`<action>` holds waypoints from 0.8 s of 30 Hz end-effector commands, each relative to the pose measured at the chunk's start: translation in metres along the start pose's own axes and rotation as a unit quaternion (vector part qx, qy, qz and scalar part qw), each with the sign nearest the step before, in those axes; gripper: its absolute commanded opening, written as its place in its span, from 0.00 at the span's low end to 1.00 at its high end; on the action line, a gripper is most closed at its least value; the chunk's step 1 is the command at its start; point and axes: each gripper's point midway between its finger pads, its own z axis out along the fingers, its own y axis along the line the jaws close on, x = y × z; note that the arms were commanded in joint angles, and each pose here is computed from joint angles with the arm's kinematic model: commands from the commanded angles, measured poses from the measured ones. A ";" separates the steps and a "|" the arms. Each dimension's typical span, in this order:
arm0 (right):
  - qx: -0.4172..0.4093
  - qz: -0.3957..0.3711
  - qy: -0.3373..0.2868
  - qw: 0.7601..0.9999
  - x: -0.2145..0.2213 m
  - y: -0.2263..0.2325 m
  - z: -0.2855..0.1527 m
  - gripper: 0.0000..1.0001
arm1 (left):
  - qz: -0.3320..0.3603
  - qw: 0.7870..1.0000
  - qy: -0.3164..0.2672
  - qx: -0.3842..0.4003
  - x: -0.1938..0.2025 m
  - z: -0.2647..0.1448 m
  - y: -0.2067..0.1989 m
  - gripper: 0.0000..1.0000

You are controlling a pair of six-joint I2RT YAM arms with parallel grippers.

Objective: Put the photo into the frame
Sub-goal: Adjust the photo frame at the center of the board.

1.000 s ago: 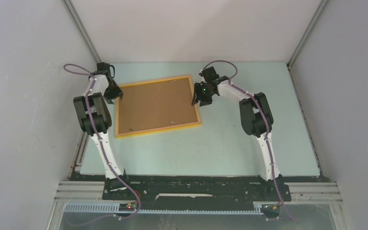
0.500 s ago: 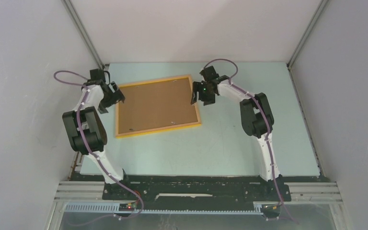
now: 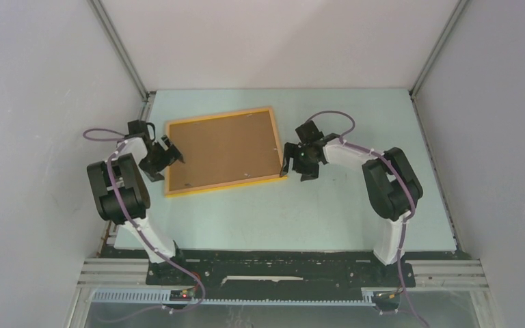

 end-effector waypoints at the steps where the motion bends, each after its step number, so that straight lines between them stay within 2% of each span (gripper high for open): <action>1: -0.093 0.049 -0.031 0.994 0.009 0.055 -0.015 0.88 | -0.039 0.996 0.027 0.073 0.033 -0.007 -0.018 0.99; 6: -0.119 0.097 -0.036 0.987 0.007 0.064 -0.009 0.88 | -0.083 0.990 0.051 0.106 0.076 -0.009 -0.020 0.99; 10: -0.107 0.129 -0.049 0.985 -0.008 0.047 -0.001 0.88 | -0.104 0.978 0.085 0.162 0.132 -0.014 -0.042 0.99; 15: -0.088 0.146 -0.063 0.983 -0.029 0.014 0.000 0.88 | -0.039 0.968 0.111 0.222 0.213 -0.040 -0.107 0.99; 19: -0.052 0.157 -0.079 0.983 -0.049 -0.026 -0.008 0.88 | 0.058 0.954 0.119 0.270 0.278 -0.073 -0.169 1.00; 21: -0.033 0.156 -0.086 0.983 -0.060 -0.044 -0.016 0.87 | 0.103 0.948 0.106 0.281 0.290 -0.089 -0.188 1.00; 24: 0.006 0.141 -0.090 0.986 -0.072 -0.067 -0.025 0.87 | 0.137 0.941 0.095 0.294 0.291 -0.104 -0.195 1.00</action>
